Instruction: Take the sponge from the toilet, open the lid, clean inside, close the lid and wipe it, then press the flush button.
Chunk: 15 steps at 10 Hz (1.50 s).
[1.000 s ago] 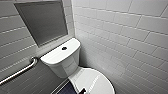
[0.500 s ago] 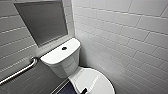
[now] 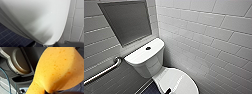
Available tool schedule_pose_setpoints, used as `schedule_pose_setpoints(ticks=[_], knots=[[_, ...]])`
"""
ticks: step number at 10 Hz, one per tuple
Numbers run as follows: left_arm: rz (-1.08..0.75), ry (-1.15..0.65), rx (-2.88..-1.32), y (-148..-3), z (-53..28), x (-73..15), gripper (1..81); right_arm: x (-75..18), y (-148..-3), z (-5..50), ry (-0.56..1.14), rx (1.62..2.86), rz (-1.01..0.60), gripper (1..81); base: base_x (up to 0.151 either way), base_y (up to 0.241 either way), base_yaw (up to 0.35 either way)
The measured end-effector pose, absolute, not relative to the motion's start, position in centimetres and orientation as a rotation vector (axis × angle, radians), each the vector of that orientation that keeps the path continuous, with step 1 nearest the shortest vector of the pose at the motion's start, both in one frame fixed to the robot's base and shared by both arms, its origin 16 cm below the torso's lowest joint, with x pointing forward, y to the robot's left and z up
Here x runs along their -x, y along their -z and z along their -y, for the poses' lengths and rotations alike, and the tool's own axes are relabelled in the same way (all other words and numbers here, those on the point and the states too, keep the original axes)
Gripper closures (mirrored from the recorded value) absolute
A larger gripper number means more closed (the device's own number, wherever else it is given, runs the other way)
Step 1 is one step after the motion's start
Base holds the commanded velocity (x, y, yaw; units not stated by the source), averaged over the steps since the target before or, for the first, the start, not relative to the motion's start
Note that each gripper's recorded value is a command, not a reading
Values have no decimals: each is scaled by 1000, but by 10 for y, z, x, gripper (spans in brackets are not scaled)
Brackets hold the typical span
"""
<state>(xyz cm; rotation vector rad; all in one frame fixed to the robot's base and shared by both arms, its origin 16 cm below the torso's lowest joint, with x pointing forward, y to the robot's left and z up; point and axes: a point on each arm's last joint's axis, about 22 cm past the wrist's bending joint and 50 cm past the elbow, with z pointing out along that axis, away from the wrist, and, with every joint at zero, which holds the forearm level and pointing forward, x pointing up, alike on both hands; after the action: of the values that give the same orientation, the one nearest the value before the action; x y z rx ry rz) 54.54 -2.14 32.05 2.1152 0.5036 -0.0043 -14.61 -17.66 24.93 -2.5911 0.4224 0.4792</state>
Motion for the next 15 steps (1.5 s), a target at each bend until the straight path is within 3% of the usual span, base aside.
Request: schedule_pose_setpoints(ticks=[15], knots=[[-520,-104,-1994,-398,6,-547,10,141,-245,171,-458,2588,-414,811,0,0,0]])
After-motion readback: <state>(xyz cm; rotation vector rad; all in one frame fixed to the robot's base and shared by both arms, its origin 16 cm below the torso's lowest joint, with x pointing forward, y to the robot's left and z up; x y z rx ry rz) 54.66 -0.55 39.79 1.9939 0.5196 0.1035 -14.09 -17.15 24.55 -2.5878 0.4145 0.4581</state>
